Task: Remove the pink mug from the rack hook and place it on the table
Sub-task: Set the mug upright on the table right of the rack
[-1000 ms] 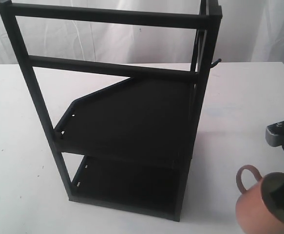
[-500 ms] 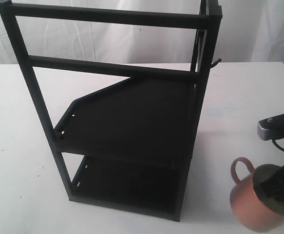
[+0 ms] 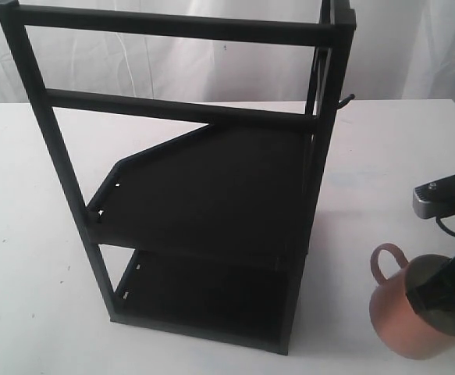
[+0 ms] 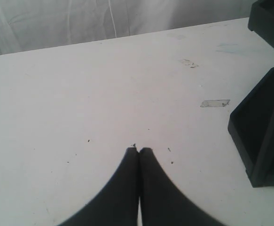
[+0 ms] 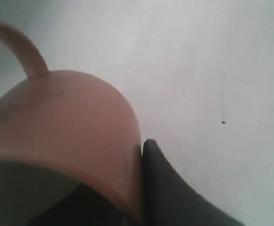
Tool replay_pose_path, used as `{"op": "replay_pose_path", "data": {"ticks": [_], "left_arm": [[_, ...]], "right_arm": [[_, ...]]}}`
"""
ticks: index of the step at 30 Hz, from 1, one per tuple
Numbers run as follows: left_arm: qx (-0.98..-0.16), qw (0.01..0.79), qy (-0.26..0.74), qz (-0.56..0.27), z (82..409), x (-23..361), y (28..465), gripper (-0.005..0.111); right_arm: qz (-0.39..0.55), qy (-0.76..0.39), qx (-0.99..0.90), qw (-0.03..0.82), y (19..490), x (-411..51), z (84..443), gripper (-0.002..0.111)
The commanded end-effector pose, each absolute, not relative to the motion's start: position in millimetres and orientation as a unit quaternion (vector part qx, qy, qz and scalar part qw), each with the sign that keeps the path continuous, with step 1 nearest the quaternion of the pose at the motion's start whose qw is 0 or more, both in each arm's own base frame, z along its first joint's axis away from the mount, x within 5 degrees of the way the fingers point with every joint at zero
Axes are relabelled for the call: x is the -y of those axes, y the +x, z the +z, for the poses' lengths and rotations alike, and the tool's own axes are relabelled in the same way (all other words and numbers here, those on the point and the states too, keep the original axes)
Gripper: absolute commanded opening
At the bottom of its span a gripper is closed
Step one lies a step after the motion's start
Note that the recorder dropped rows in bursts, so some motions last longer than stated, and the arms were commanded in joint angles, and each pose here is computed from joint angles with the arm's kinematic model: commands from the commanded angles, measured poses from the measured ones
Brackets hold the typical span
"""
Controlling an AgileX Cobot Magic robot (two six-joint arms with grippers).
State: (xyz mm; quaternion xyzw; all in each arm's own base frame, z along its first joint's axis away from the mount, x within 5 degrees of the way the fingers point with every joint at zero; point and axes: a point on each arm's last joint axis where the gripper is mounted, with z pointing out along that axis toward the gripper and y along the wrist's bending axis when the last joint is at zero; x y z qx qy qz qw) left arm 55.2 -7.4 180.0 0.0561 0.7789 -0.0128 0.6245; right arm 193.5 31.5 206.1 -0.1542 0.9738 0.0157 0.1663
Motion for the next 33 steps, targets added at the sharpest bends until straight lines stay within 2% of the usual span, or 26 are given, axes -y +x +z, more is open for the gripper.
{"op": "replay_pose_path", "data": {"ticks": [1, 12, 33], "left_arm": [[-0.779, 0.625, 0.052, -0.015, 178.8, 7.4, 55.0, 0.0], [-0.779, 0.625, 0.052, -0.015, 178.8, 7.4, 55.0, 0.0], [-0.779, 0.625, 0.052, -0.015, 178.8, 7.4, 55.0, 0.0]], "right_arm": [[0.007, -0.147, -0.978, 0.15, 198.3, -29.5, 201.1, 0.0], [-0.003, -0.136, -0.987, 0.089, 212.3, -29.3, 185.5, 0.0], [-0.007, -0.139, -0.983, 0.122, 222.7, -30.1, 181.2, 0.0]]}}
